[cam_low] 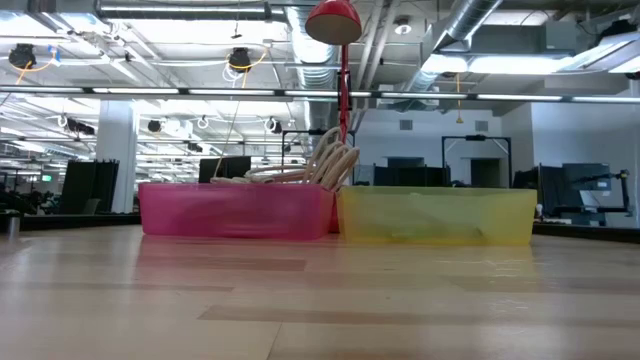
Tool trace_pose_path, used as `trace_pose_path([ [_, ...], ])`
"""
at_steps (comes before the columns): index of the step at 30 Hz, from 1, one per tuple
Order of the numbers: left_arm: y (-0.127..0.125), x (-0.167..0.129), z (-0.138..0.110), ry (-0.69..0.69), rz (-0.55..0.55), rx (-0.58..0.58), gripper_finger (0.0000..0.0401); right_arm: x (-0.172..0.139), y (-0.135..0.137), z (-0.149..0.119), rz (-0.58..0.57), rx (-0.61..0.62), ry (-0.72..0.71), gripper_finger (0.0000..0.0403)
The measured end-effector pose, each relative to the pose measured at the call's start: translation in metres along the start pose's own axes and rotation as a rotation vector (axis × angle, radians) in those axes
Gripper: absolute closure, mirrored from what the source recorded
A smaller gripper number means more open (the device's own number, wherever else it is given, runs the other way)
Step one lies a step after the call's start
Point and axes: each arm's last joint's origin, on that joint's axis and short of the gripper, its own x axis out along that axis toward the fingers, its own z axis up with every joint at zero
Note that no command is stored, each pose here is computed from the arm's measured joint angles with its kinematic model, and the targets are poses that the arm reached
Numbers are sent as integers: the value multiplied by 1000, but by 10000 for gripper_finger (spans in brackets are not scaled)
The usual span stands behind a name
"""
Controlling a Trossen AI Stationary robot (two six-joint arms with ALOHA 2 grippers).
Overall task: Sort HDMI cables
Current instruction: Return to Home Position
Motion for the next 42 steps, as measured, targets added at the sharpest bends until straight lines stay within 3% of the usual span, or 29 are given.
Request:
trace_pose_path([
  [7,6,-9,2,-41,-63,-19,397,-14,-10,-3,146,5,-75,403],
  [20,-8,6,0,-10,-114,3,397,-10,-29,-33,235,59,-206,403],
  [25,-7,8,5,-60,-124,4,397,-8,-34,-41,268,71,-226,403],
  [30,0,11,9,-115,-116,26,397,-10,-40,-42,267,67,-237,403],
  [42,17,38,1,-67,-96,23,397,-8,-57,-44,218,55,-235,403],
])
